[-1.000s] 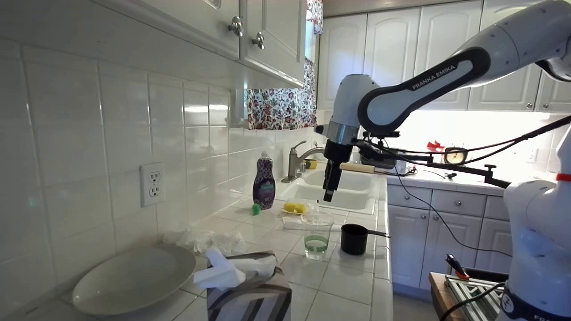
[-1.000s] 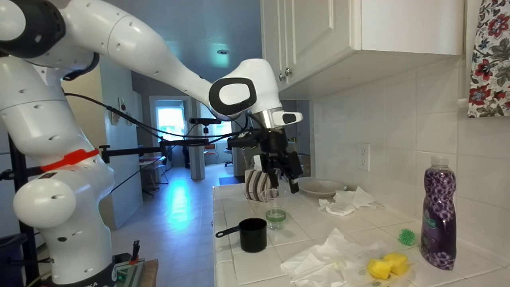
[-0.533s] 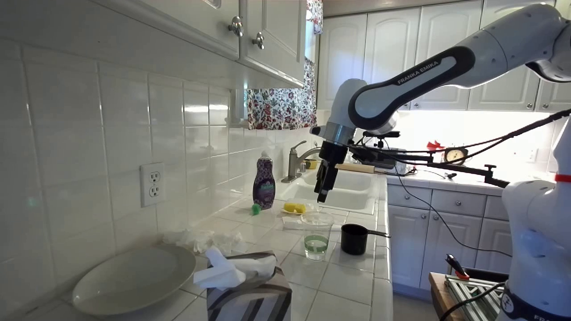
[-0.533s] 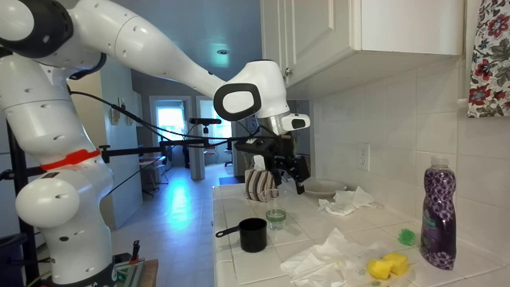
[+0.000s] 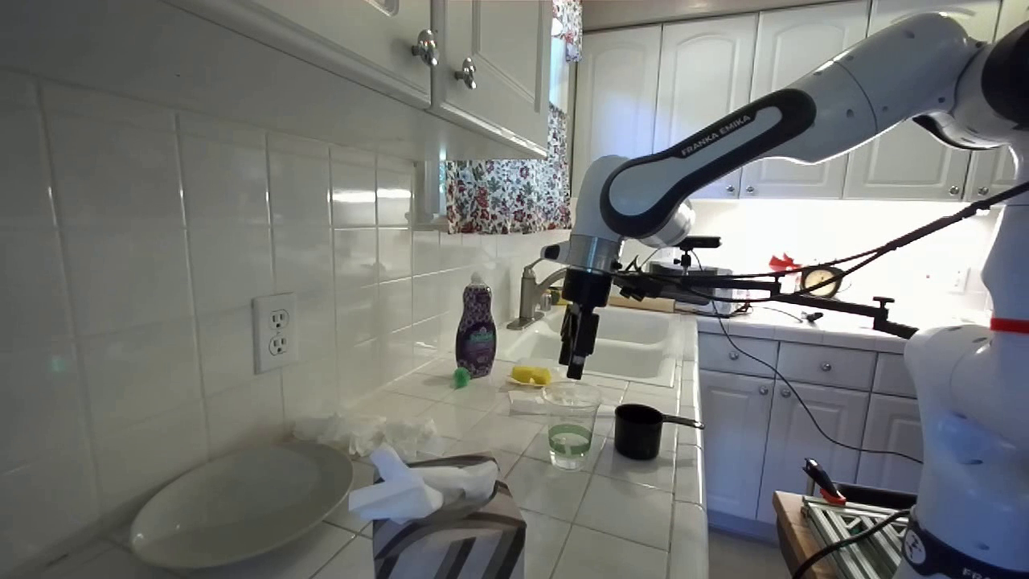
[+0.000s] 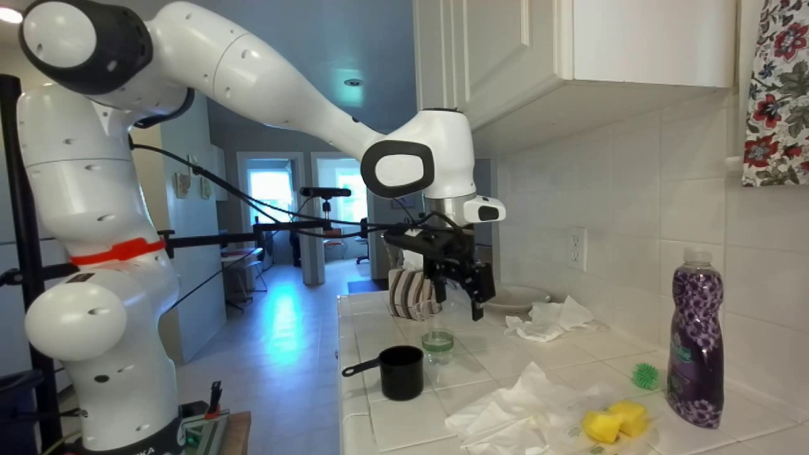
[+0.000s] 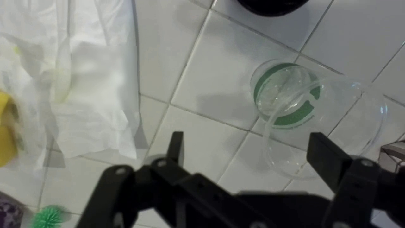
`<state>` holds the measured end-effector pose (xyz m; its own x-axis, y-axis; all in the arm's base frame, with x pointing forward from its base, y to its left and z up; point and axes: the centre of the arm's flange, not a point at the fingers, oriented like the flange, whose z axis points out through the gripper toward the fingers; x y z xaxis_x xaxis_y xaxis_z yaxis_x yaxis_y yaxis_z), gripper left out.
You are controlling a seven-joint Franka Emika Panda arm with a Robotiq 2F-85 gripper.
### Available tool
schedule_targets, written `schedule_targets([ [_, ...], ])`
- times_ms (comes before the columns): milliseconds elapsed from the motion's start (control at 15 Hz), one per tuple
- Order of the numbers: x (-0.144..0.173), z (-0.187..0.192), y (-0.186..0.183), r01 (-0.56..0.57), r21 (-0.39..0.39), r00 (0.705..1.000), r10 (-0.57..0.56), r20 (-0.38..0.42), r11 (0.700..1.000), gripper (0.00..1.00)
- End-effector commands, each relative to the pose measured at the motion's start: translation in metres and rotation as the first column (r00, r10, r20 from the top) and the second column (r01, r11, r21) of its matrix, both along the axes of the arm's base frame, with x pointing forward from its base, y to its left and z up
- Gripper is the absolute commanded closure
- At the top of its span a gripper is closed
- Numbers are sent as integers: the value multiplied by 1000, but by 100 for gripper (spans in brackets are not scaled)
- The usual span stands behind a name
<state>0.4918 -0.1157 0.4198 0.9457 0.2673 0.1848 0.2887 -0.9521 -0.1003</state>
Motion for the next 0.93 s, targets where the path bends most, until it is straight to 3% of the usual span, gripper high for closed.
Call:
schedule_targets([
  [0, 19, -3, -4, -31, 7, 998, 31, -46, 1000, 16],
  [67, 21, -4, -4, -31, 7, 998, 31, -54, 1000, 30],
  [133, 23, -5, -3, -33, 6, 998, 33, -59, 999, 30],
  [667, 32, -9, -2, -40, 5, 996, 41, -84, 999, 93],
  [733, 32, -10, -2, -41, 6, 996, 41, -85, 999, 99],
  [867, 34, -10, -3, -41, 6, 995, 41, -86, 999, 100],
])
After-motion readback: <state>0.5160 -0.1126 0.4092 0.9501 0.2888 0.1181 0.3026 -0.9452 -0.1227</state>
